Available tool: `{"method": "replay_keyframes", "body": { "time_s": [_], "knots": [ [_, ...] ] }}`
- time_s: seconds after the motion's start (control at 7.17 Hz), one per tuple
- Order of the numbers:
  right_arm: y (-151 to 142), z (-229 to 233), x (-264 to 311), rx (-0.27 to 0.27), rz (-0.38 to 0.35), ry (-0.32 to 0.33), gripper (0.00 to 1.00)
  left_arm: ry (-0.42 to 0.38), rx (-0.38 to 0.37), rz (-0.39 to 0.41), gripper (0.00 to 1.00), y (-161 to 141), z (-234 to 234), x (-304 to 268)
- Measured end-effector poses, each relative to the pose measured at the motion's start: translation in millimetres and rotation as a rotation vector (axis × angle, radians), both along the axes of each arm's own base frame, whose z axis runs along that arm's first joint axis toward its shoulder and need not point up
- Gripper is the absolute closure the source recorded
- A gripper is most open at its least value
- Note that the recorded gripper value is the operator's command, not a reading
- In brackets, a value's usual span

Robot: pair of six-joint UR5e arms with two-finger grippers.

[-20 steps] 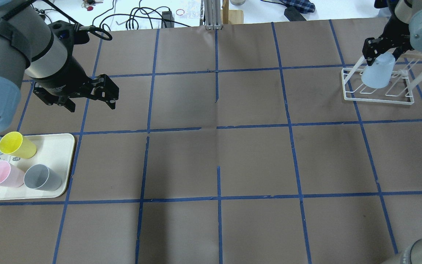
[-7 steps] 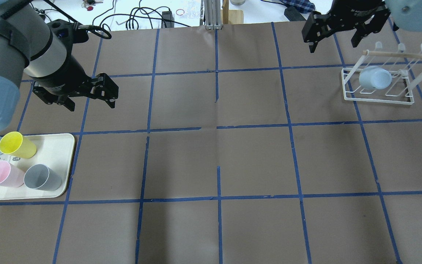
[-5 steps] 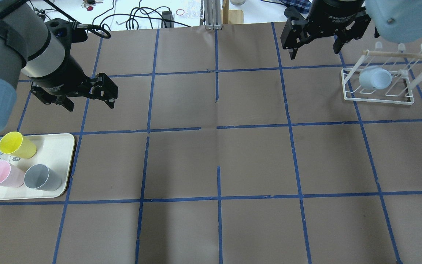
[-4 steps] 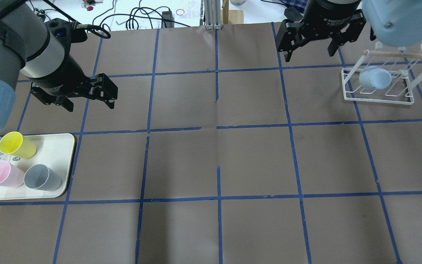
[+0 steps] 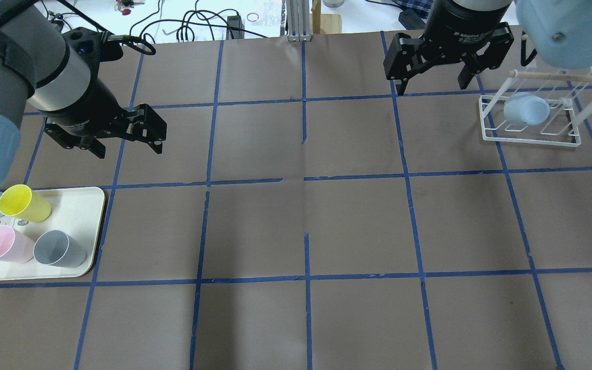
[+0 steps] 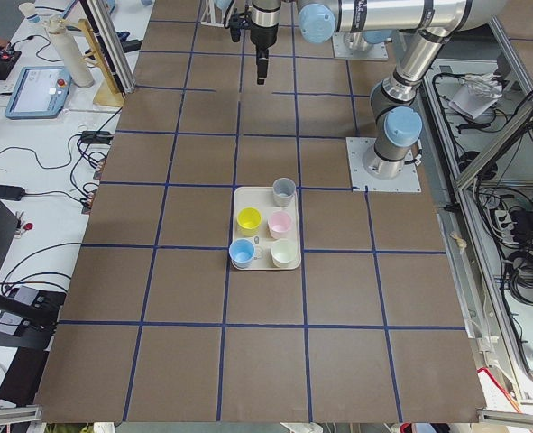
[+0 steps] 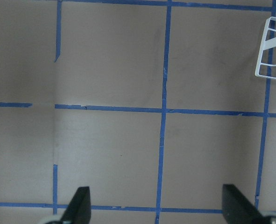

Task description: Transfer IKEA cup to right arm and place on rack

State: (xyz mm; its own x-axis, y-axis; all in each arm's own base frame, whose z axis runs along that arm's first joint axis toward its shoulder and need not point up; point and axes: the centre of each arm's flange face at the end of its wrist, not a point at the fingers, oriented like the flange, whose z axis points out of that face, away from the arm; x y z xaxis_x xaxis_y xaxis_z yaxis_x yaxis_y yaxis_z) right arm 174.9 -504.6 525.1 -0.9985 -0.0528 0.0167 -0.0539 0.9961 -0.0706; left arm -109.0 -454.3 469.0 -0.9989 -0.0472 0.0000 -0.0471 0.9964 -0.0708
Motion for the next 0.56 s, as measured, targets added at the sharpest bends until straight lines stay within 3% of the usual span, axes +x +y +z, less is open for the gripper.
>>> {"method": "replay_keyframes", "body": {
  "time_s": [0.56],
  "knots": [
    [3.0,-0.1,-1.6,0.018,0.001,0.004,0.0,0.001,0.0,0.001,0.0,0.1,-0.1,0.2]
  ]
}}
